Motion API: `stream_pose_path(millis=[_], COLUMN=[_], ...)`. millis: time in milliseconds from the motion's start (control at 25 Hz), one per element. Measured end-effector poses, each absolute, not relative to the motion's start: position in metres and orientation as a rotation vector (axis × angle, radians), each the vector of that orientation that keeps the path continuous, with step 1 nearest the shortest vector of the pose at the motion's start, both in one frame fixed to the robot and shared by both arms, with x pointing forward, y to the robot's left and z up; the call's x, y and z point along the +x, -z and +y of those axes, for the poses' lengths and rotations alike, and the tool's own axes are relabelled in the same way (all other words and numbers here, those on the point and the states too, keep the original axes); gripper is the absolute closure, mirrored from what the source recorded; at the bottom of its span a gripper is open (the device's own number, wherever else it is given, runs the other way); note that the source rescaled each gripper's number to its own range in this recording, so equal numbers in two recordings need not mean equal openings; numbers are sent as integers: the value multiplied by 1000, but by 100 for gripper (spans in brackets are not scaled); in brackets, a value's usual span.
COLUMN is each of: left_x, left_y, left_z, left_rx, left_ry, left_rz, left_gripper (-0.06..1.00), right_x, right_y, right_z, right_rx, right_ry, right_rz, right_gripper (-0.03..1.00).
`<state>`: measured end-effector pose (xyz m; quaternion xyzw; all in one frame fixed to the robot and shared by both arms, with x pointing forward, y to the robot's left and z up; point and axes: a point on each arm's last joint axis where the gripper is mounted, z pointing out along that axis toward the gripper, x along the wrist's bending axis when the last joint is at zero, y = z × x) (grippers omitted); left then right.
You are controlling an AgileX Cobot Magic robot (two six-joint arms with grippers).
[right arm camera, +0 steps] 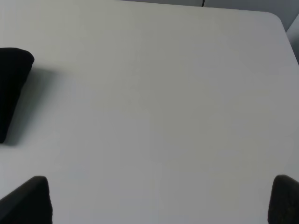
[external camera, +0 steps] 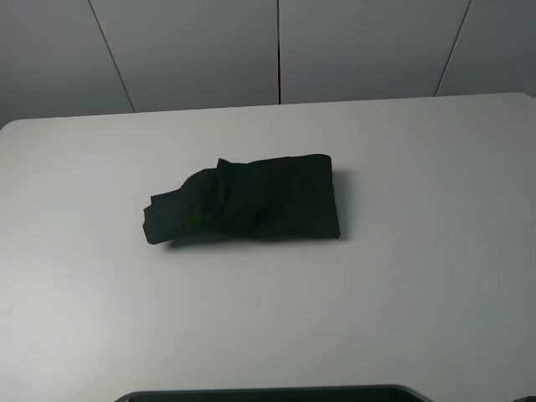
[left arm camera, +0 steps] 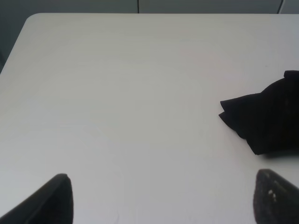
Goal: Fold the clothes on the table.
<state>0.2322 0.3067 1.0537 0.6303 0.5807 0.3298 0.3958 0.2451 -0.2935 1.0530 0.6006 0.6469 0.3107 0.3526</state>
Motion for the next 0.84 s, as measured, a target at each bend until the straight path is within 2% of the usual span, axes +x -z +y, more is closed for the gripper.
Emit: stream_pose_path(millis=[840], left_x=[232], left_y=[-1054], left_z=[307], left_rx=[1598], left_ry=[-836], left_rz=[1472], left_gripper=[-6], right_x=[245], right_y=[-1053], right_z=[-294], right_rx=[1554], right_ry=[-804], right_rz=[1673], right_gripper=[-3])
